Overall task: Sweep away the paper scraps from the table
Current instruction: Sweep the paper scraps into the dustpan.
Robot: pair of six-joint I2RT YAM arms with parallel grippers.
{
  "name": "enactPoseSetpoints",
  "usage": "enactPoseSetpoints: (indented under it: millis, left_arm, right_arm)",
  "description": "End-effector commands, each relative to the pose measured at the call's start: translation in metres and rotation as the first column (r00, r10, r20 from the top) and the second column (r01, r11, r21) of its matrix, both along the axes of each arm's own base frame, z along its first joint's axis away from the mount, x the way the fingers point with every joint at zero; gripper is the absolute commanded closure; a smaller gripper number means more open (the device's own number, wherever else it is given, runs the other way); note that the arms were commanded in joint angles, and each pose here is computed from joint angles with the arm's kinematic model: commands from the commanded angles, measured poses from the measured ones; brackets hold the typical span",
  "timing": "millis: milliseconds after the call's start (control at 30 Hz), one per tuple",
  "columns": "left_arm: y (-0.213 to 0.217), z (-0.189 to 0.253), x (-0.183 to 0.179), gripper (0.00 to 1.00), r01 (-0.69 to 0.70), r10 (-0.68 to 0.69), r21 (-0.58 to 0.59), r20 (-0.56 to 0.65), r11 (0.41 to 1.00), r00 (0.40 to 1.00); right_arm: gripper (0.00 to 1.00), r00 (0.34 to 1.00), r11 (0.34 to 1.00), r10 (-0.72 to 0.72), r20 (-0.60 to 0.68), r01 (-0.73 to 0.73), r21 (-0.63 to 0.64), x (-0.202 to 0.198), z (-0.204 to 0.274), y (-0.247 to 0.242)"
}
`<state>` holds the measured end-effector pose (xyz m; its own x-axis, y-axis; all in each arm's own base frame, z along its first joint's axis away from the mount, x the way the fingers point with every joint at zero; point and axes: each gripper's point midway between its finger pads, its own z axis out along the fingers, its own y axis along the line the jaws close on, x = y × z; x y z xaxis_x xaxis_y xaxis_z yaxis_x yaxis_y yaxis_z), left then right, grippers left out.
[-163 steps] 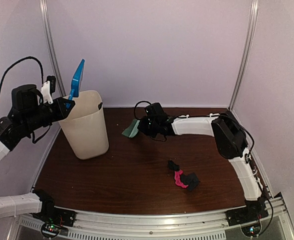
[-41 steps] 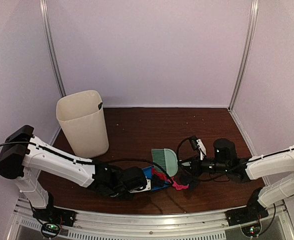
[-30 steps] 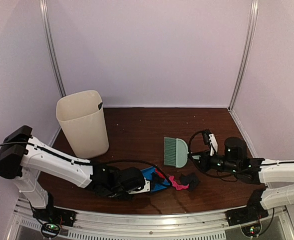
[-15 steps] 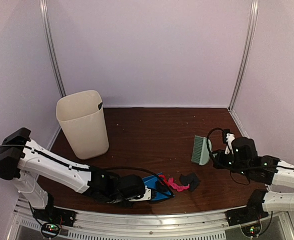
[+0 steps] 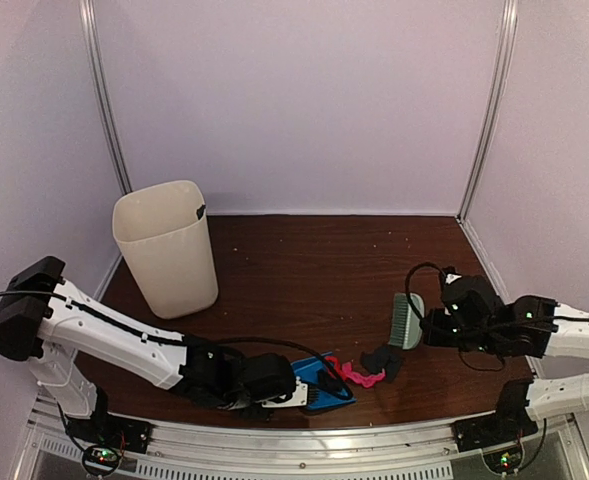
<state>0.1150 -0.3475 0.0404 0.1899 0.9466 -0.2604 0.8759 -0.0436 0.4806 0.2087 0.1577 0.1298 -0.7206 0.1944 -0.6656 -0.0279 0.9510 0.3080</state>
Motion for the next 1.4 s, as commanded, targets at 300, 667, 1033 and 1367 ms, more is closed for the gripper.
enactPoseSetpoints:
  millis: [300, 667, 1033, 1367]
  left_arm:
    - [-0.010, -0.005, -0.006, 1.00, 0.049, -0.048, 0.023, -0.019, 0.999, 0.999]
    - [-0.016, -0.003, -0.003, 1.00, 0.057, -0.057, 0.011, 0.005, 0.998, 0.998]
    - [-0.018, -0.006, -0.005, 1.00, 0.059, -0.060, -0.014, -0.010, 0.998, 0.998]
    - [-0.025, 0.002, -0.006, 1.00, 0.041, -0.043, -0.086, -0.021, 0.995, 0.999]
  right_arm:
    - [1.00, 0.989, 0.980, -0.146, 0.016, 0.147, -0.134, -0.021, 0.030, -0.035]
    - [1.00, 0.966, 0.961, 0.248, -0.074, -0.255, -0.103, -0.041, -0.004, 0.059]
    - [1.00, 0.931, 0.930, 0.363, -0.047, -0.365, -0.041, -0.045, -0.002, 0.096]
    - [1.00, 0.930, 0.930, 0.364, 0.046, -0.365, 0.030, -0.038, 0.022, 0.107]
